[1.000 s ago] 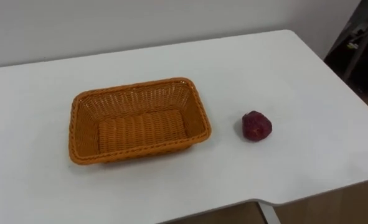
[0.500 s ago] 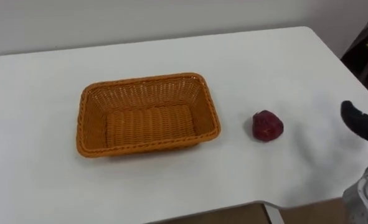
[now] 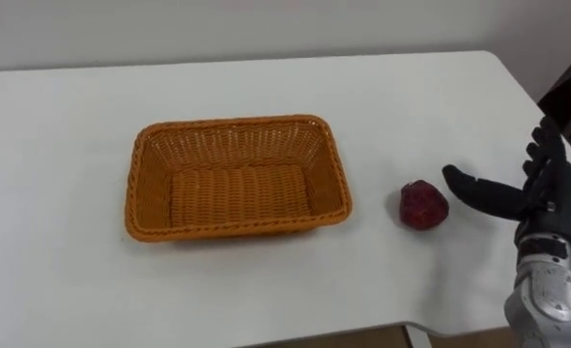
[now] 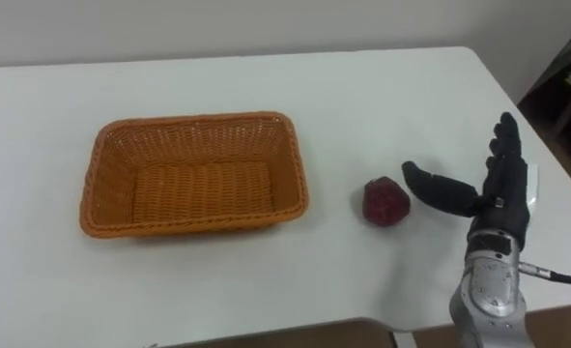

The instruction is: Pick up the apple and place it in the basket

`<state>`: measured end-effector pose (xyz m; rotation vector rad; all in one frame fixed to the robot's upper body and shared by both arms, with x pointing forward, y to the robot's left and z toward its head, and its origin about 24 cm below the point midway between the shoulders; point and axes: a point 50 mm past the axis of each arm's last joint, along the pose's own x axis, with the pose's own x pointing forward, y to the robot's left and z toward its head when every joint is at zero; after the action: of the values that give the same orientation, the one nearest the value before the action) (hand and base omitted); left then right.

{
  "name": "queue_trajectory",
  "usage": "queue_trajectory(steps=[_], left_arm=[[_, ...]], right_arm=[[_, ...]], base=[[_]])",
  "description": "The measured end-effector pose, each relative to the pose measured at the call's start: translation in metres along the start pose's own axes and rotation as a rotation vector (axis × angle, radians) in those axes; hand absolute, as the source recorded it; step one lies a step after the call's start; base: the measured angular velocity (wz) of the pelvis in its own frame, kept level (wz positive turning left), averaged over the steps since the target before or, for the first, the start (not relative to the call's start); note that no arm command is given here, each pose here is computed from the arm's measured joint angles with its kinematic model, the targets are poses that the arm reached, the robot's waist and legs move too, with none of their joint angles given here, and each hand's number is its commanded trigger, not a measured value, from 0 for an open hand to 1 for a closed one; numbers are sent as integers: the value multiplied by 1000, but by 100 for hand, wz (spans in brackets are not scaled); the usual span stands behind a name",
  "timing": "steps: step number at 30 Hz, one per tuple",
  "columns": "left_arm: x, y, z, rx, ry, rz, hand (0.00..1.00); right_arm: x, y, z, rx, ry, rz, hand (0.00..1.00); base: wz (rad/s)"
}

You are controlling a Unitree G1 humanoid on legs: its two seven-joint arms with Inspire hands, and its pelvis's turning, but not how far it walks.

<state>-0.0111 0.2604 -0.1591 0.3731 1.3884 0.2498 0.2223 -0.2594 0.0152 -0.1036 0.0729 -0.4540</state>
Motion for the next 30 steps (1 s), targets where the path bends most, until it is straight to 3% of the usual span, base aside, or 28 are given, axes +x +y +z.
queue_trajectory(steps=[30], left_arm=[[1,-4,7,36,-14,2,0]], right_arm=[[0,24,3,-3,-11,189,0]], base=[[1]])
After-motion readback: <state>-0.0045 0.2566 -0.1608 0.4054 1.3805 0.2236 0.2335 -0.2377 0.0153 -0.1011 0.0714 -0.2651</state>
